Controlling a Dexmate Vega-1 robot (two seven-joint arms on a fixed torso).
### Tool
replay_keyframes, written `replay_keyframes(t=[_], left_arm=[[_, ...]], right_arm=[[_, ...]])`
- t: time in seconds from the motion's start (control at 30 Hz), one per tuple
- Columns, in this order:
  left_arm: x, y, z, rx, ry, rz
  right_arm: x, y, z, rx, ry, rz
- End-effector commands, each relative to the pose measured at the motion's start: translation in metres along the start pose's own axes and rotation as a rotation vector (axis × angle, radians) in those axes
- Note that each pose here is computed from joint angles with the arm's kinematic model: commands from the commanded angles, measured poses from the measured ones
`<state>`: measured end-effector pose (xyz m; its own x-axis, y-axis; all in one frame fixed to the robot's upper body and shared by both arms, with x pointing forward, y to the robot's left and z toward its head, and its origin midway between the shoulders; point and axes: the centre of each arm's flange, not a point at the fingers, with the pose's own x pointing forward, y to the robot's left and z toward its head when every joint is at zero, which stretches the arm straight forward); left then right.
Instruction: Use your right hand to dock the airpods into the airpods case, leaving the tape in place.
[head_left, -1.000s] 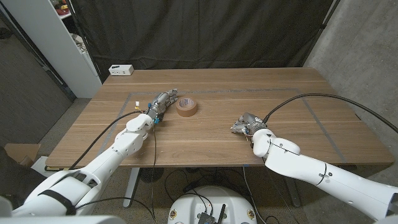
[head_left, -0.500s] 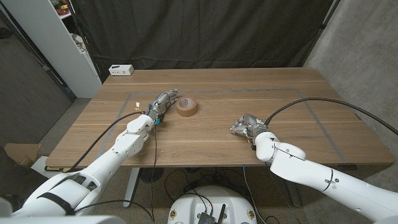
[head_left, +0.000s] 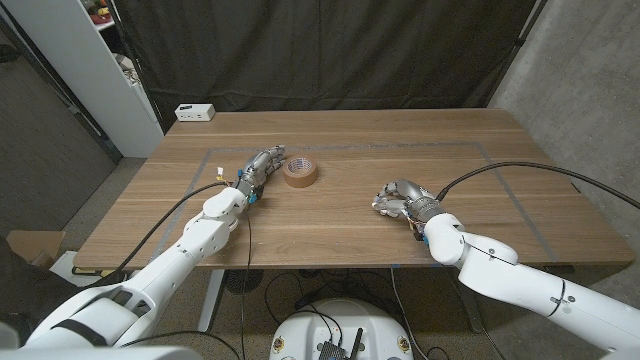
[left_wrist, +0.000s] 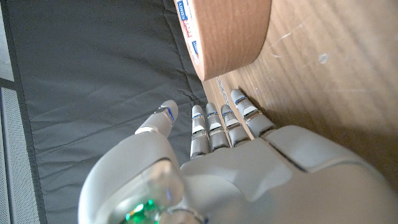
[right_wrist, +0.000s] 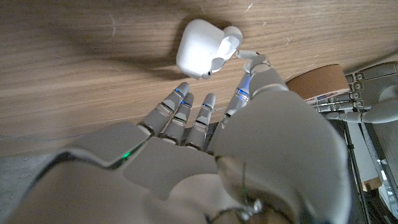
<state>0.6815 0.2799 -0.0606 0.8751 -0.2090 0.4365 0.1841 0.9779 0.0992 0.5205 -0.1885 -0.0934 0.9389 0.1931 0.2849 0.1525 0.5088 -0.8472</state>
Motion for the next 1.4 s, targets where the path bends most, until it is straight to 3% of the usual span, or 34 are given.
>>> replay_keyframes(t=[0.03, 0.33, 0.87, 1.4], left_arm=[[-0.012, 0.001, 0.004, 0.014, -0.017, 0.018], [-0.017, -0.002, 0.005, 0.023, -0.014, 0.016], [-0.016, -0.004, 0.007, 0.025, -0.029, 0.023], [-0.008, -0.001, 0.008, 0.025, -0.027, 0.011]], right_arm=[[-0.003, -0.019, -0.022, 0.039, -0.057, 0.046], [-0.008, -0.021, -0.034, 0.024, -0.067, 0.082], [-0.008, -0.017, -0.044, 0.028, -0.074, 0.057], [-0.012, -0.016, -0.041, 0.023, -0.091, 0.038]])
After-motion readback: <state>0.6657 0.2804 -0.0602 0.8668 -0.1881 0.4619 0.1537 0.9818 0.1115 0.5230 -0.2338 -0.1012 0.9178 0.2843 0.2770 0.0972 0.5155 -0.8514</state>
